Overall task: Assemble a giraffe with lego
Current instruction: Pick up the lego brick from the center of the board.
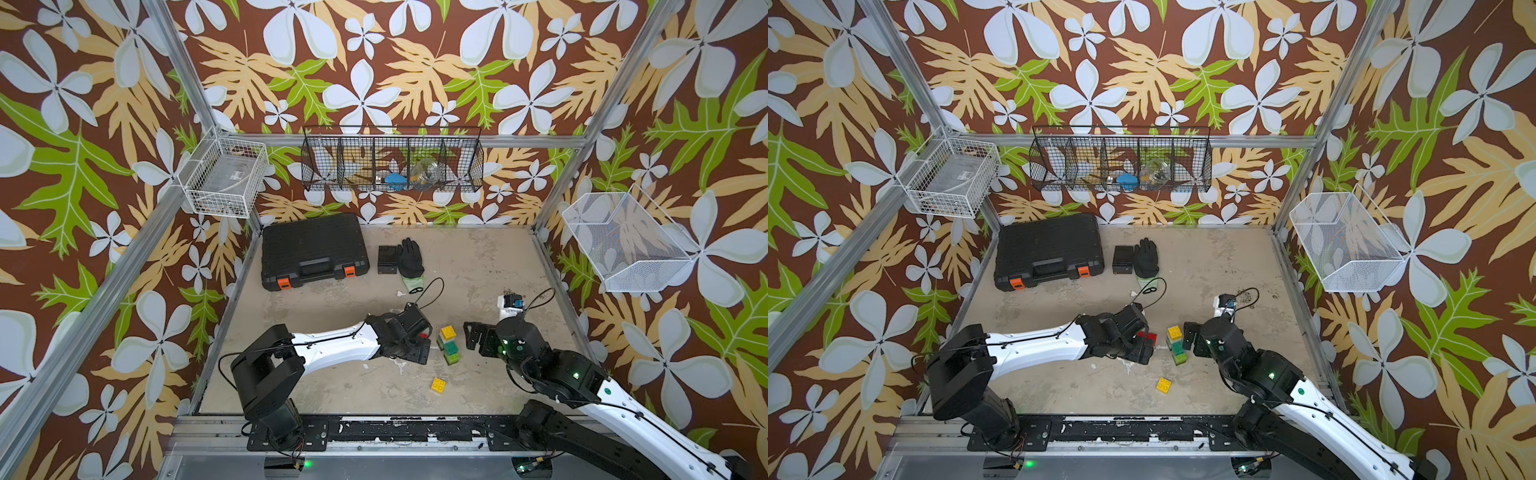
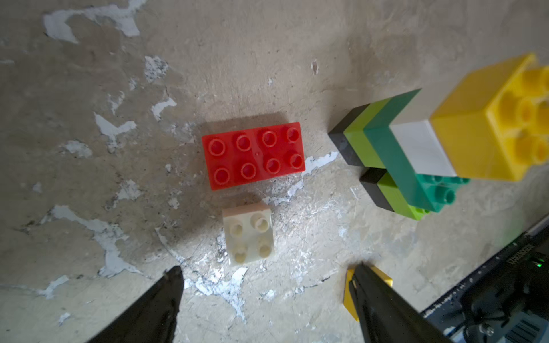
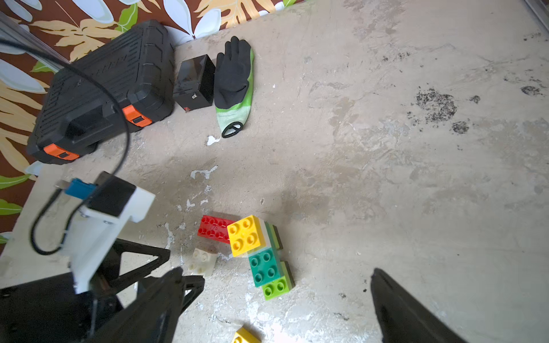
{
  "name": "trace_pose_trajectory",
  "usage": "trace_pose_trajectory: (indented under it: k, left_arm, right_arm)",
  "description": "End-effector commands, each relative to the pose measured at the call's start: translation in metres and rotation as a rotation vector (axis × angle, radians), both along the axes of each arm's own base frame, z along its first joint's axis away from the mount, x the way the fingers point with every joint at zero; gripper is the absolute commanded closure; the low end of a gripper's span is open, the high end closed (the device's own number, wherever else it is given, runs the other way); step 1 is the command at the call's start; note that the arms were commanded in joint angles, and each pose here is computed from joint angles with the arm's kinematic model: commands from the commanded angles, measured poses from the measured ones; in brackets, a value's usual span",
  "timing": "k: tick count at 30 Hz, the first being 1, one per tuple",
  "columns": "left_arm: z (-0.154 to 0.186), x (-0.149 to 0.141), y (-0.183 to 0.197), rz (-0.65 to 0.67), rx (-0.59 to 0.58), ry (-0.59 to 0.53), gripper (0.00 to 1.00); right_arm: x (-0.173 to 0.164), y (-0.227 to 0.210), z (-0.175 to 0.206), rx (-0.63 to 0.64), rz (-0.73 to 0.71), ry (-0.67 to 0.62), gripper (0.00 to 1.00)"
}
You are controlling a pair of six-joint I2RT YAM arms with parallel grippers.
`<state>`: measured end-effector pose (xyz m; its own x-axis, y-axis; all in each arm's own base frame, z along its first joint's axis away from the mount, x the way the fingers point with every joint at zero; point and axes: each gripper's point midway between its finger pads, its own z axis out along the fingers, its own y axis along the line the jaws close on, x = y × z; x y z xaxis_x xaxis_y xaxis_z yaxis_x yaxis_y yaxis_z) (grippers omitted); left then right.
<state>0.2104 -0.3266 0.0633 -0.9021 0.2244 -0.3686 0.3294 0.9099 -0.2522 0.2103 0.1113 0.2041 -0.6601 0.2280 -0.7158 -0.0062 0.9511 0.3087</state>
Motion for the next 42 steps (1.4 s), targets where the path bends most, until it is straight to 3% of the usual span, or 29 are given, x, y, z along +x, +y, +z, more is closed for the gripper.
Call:
trace_pose_trajectory:
  k: [1, 6, 14, 18, 21, 24, 29, 33, 42]
  left_arm:
    - [-0.006, 0.006, 0.003, 0.055, 0.047, -0.020, 0.15]
    - [-0.023, 0.009, -0.004, 0.056, 0.089, -0.012, 0.18]
    - [-0.044, 0.009, -0.007, 0.073, 0.148, 0.010, 0.37]
    - [-0.045, 0.009, -0.004, 0.087, 0.161, 0.013, 0.56]
    - [-0.043, 0.009, -0.001, 0.096, 0.172, 0.012, 0.78]
    - [-0.037, 0.008, 0.002, 0.103, 0.167, 0.008, 0.88]
    - [-0.020, 0.005, 0.009, 0.114, 0.142, -0.004, 0.91]
    - [0.009, 0.008, 0.008, 0.119, 0.108, -0.038, 1.00]
    - [0.088, 0.027, -0.011, 0.099, 0.048, -0.131, 1.00]
  right_arm:
    - [-0.010, 0.001, -0.006, -0.028, 0.090, 0.068, 0.00]
    - [-0.011, -0.004, -0.018, -0.058, 0.120, 0.107, 0.00]
    - [-0.002, -0.022, -0.032, -0.052, 0.113, 0.160, 0.00]
    - [0.003, -0.025, -0.039, -0.022, 0.113, 0.200, 0.00]
    - [0.006, -0.032, -0.048, -0.021, 0.087, 0.236, 0.00]
    - [0.006, -0.035, -0.055, -0.035, 0.064, 0.256, 0.00]
    - [0.014, -0.044, -0.057, -0.069, 0.018, 0.234, 0.01]
    - [0.025, -0.045, -0.067, -0.065, -0.018, 0.231, 0.01]
    - [0.034, -0.044, -0.123, -0.040, -0.094, 0.329, 0.03]
